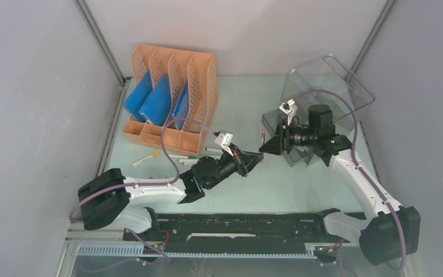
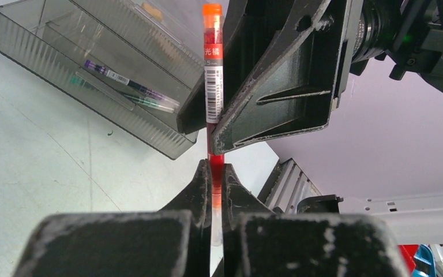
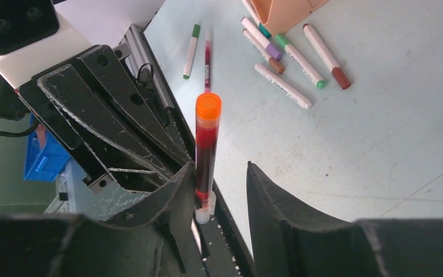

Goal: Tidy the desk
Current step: Pick up the stationery from the center of the board, then place the stationery in the drawer.

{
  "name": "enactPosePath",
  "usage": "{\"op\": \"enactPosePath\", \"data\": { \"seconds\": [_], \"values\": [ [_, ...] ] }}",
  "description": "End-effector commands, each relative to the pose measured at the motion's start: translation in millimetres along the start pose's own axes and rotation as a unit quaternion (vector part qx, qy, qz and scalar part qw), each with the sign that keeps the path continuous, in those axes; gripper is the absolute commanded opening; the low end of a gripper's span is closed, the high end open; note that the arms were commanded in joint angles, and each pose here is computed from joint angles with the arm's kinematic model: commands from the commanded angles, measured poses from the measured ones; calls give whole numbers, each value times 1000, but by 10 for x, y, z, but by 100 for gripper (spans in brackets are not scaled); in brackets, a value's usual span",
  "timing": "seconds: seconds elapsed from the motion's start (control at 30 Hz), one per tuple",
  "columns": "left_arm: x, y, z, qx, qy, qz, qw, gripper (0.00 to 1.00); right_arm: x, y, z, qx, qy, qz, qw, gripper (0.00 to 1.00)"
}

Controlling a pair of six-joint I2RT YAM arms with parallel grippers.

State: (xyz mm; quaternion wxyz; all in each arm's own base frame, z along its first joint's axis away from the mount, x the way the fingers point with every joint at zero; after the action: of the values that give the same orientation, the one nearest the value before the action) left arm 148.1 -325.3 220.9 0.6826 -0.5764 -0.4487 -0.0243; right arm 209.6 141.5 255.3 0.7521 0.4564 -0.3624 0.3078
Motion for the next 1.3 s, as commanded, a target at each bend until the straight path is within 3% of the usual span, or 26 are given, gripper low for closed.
{"op": "enactPosePath", "data": {
  "seconds": [0.0, 0.2, 0.3, 0.5, 0.73, 0.97, 1.27],
  "values": [
    [89, -173, -78, -36, -21, -7, 999, 0, 2, 11, -61, 11, 1, -1, 1000, 41],
    [86, -169, -70, -37, -22, -6, 999, 0, -18, 24, -89, 17, 7, 4, 1000, 8],
    [93, -154, -42, -33, -26, -7, 999, 7, -26, 16, -89, 10, 9, 12, 1000, 0],
    [158, -88, 84, -4, -41, -20, 999, 40, -37, 12, -76, 7, 11, 34, 999, 0],
    [257, -8, 322, 26, -33, -102, 994, 60, -99, -20, -65, -4, 38, 96, 995, 0],
    [468, 261, 745, 119, -102, -135, 978, 98, -146, -101, -45, -91, 89, 189, 974, 0],
    [581, 533, 1225, 190, -148, -143, 960, 100, -107, -334, 141, -223, 113, 242, 938, 0]
  ]
}}
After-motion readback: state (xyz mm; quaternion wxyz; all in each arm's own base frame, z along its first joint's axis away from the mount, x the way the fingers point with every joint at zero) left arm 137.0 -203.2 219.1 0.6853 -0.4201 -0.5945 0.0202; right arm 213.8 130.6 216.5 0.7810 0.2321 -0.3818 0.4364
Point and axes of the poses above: each gripper's point midway between its finger pads, its own z axis back along the fingers, its own y axis along the line the jaws close on, x = y × z, the point moved 8 cm from there along z, back along the fingers, and after that the axes turned 10 degrees about z, right-handed, at the moved point
